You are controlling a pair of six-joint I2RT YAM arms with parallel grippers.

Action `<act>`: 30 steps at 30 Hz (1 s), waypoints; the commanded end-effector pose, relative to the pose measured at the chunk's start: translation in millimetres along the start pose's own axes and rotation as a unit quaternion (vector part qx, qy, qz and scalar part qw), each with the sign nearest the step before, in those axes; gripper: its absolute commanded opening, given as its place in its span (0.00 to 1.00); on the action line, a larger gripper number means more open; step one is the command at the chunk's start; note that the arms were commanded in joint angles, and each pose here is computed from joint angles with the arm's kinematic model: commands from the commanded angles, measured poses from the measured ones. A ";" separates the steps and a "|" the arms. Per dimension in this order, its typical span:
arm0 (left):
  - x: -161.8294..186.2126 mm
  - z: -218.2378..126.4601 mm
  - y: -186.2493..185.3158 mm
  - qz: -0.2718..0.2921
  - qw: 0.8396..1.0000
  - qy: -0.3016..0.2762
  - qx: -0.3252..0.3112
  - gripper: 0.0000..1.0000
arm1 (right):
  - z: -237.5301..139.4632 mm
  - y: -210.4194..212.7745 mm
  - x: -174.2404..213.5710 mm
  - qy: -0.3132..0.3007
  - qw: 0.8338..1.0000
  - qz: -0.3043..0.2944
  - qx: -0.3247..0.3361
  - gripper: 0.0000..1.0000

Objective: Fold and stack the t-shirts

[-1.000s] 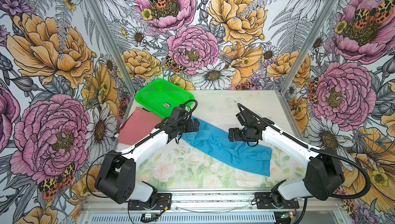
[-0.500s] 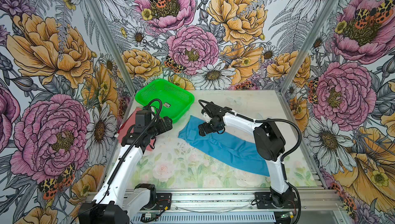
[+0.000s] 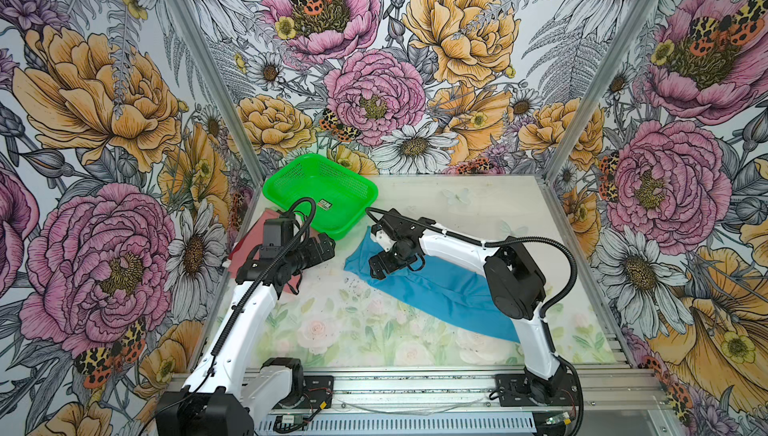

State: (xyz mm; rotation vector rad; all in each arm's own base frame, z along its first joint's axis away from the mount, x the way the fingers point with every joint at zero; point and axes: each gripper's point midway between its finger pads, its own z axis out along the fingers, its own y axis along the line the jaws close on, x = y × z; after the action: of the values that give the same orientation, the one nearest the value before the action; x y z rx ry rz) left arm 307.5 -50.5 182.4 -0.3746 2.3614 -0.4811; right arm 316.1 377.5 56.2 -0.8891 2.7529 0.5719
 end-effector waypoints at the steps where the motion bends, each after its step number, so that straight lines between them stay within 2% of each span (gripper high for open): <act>1: 6.6 5.7 -6.4 0.005 1.000 0.011 0.016 0.99 | -18.2 5.9 -1.6 -0.018 1.000 -0.003 -0.004 0.98; 7: 17.0 15.8 -18.8 0.012 0.999 0.019 0.025 0.99 | -26.1 38.9 23.1 -0.011 0.998 -0.061 -0.020 0.97; 14: 30.2 36.8 -36.1 0.027 0.998 0.041 0.032 0.99 | -43.9 35.4 42.4 -0.025 0.998 -0.058 -0.011 0.97; 20: 42.6 51.0 -53.1 0.046 0.996 0.060 0.036 0.99 | -54.3 -13.6 43.8 -0.043 0.997 0.022 0.057 0.97; 22: 46.8 55.3 -58.8 0.051 0.996 0.067 0.040 0.99 | -62.4 -46.0 42.6 -0.054 0.992 0.062 0.095 0.97; 26: 55.4 62.1 -68.4 0.062 0.994 0.080 0.048 0.99 | -85.2 -91.1 52.3 -0.075 0.978 0.101 0.167 0.98; 30: 69.9 72.5 -86.5 0.068 0.990 0.104 0.072 0.99 | -104.8 -138.1 87.6 -0.063 0.961 0.176 0.203 0.99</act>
State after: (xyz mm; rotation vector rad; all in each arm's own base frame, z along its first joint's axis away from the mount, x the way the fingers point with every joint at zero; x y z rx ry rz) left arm 307.7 -154.1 118.0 -0.1234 2.5606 -0.5867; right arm 318.7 219.5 74.0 -0.4130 2.7816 0.1904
